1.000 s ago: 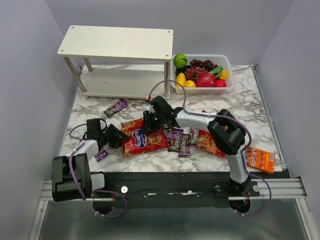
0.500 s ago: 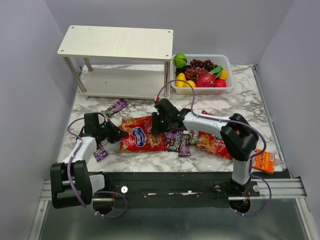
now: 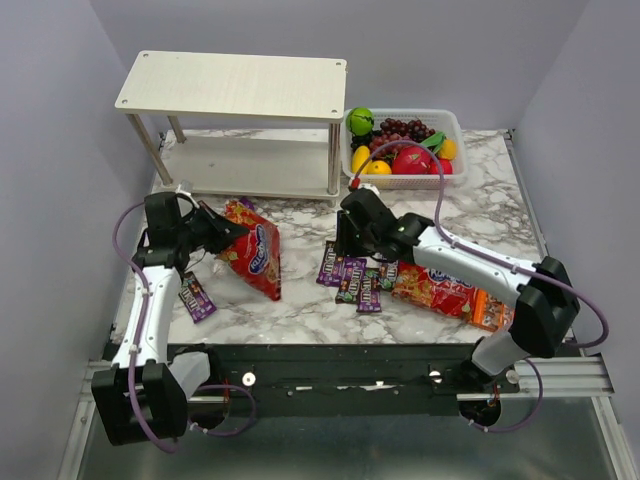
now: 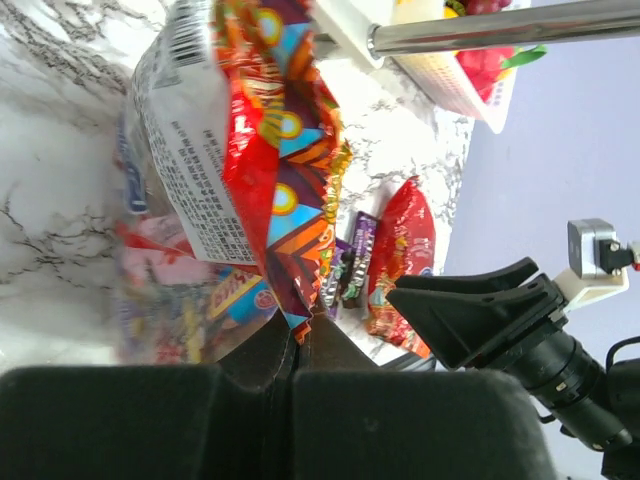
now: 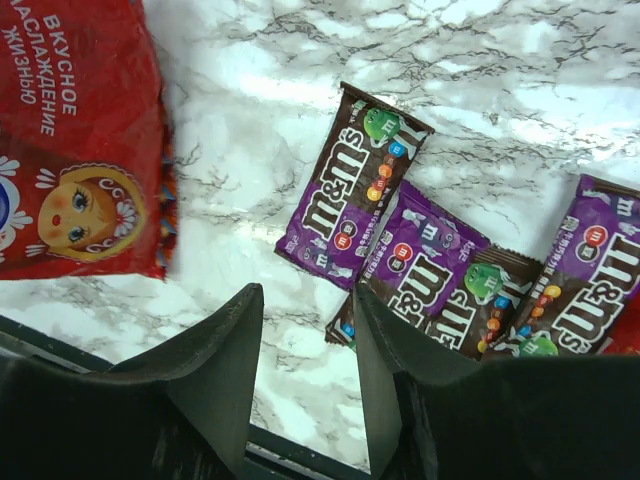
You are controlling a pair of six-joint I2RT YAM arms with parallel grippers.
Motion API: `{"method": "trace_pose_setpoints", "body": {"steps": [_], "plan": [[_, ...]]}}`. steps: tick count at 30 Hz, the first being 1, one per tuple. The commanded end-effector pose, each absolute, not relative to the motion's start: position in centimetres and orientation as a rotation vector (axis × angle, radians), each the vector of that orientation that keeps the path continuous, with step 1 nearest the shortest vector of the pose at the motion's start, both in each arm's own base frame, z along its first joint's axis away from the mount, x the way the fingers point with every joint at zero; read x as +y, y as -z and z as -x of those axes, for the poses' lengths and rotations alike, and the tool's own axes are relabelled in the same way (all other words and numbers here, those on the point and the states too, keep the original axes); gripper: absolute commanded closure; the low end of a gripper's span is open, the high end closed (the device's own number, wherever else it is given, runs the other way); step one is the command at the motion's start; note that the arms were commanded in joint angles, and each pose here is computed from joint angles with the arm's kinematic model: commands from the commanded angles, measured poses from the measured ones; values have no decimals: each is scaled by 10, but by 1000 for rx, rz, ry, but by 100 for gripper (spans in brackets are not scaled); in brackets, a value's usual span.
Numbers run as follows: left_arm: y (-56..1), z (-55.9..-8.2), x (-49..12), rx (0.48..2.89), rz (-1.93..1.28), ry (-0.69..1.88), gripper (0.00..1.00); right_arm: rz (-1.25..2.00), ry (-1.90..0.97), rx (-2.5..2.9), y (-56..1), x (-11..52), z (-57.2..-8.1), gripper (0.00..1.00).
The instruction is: Place and organize the candy bags onto the shelf
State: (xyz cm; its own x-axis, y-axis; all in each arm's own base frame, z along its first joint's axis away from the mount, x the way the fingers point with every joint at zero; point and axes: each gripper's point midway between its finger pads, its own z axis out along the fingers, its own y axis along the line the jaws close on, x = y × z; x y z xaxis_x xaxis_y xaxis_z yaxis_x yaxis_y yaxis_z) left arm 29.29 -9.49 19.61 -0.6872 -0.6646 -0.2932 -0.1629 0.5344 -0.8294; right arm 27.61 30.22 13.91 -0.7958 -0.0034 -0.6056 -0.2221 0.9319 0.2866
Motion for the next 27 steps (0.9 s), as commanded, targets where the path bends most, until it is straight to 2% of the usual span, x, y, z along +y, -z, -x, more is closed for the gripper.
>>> {"method": "trace_pose_setpoints", "body": {"steps": [1,11,27], "plan": [[-268,-287,-108,2063,531,1214,100,98,-403,2446,-151,280,-272,50],[-354,-293,-111,1906,391,1237,100,69,-395,2397,-183,255,-268,49],[-564,-321,-118,1529,135,1394,100,53,-339,2333,-209,238,-286,48]]}}
